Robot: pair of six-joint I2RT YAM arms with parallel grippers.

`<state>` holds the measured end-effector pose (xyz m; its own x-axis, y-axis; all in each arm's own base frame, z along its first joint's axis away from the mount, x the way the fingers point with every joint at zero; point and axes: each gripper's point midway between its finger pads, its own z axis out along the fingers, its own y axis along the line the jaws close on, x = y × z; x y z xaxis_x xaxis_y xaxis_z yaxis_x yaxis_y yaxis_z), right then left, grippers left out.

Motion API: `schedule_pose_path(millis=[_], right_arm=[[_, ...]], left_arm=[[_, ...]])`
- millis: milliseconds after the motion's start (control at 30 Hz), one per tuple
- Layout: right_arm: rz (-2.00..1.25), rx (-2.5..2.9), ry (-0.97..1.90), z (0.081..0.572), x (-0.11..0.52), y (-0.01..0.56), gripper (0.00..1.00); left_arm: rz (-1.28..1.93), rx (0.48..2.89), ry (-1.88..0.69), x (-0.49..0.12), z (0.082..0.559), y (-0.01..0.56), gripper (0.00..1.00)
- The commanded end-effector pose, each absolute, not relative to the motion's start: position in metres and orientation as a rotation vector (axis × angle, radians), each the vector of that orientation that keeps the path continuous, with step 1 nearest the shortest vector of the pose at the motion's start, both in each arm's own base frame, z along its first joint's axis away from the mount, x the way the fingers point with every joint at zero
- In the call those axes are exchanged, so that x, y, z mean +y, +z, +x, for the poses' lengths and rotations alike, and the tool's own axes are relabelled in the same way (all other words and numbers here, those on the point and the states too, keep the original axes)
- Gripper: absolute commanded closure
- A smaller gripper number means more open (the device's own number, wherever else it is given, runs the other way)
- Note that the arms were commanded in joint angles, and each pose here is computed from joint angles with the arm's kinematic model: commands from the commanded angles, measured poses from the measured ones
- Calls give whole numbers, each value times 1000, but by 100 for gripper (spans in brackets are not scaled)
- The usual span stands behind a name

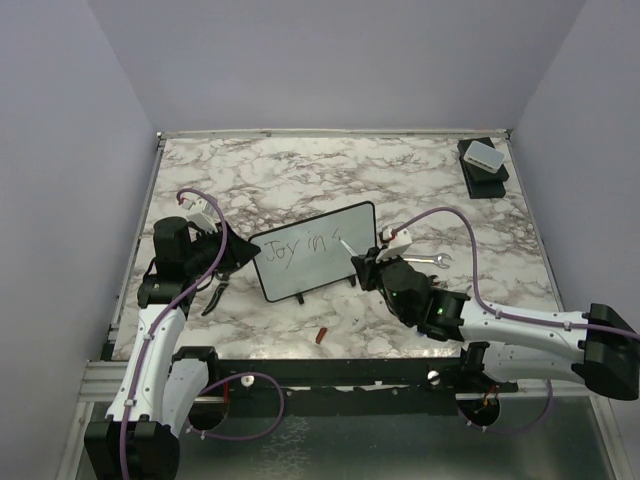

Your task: Write a sentence on the whiteboard

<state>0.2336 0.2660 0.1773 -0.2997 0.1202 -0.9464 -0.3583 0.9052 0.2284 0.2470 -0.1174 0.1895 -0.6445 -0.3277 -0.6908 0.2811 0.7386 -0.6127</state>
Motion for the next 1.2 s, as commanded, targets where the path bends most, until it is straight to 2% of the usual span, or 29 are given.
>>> schedule_pose_path(millis=[0, 467, 1167], right_arm=[[-181, 1865, 434, 233, 260, 159, 99], [-252, 1866, 497, 231, 283, 156, 99], [-185, 1786, 442, 232, 249, 183, 99]], left_arm=[[-19, 2081, -921, -121, 243, 189, 67], [-19, 2081, -921, -121, 243, 189, 67], [-28, 2084, -911, -119, 244, 189, 67]])
